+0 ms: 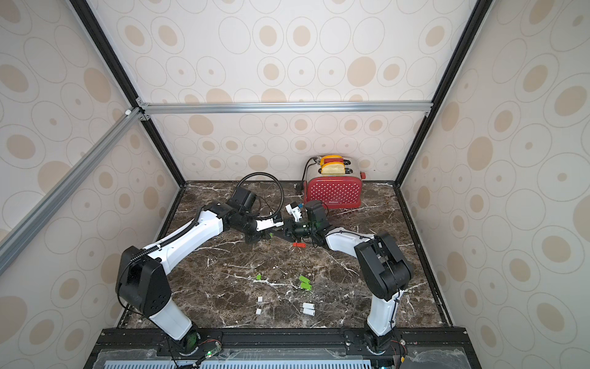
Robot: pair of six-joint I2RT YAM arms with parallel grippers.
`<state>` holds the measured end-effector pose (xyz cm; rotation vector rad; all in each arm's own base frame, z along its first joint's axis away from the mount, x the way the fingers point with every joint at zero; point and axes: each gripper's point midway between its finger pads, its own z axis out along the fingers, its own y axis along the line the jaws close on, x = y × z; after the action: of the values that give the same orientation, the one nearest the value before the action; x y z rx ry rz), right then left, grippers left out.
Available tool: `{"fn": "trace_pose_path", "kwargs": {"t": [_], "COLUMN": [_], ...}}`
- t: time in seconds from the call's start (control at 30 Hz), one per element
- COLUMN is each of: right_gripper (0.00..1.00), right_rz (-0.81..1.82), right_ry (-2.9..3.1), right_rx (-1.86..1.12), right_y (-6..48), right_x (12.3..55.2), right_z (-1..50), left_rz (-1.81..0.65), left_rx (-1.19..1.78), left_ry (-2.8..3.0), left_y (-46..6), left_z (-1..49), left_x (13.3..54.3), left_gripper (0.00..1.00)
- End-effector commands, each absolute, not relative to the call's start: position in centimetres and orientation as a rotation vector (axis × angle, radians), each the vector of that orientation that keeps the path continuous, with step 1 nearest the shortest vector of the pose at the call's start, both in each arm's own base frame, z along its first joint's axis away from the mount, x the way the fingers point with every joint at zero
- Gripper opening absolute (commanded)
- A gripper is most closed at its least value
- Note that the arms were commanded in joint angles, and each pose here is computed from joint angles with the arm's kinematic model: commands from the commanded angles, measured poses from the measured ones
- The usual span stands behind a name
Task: Close the usb drive cover
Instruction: Pick up the cover from the center of the board.
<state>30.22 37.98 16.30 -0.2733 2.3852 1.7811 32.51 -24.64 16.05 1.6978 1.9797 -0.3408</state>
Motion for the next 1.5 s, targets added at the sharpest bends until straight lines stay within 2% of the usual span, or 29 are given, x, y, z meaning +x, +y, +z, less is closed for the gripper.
{"fn": "trace_pose_path", "kwargs": {"t": [0.0, 0.63, 1.47], "right_gripper": [0.40, 0.35, 0.20], "right_rz": [1.809, 1.831, 1.875], "right_ry": [2.358, 2.352, 2.367], "right_rx": [-0.318, -0.327, -0.352], "right_y": [38.5, 38.1, 39.3], "right_x": [29.9, 28.8, 28.3], "right_z": [16.8, 16.7, 16.3], "left_rz": [-0.346, -0.320, -0.334], "left_rx": [1.698, 1.691, 1.674], "left_ry": [1.960, 1.979, 1.954], "left_y": [-25.3, -25.2, -25.8], "left_z": [17.2, 17.0, 18.2], "left_x": [32.9, 33.6, 33.9], "left_gripper": [0.15, 0.15, 0.14]}}
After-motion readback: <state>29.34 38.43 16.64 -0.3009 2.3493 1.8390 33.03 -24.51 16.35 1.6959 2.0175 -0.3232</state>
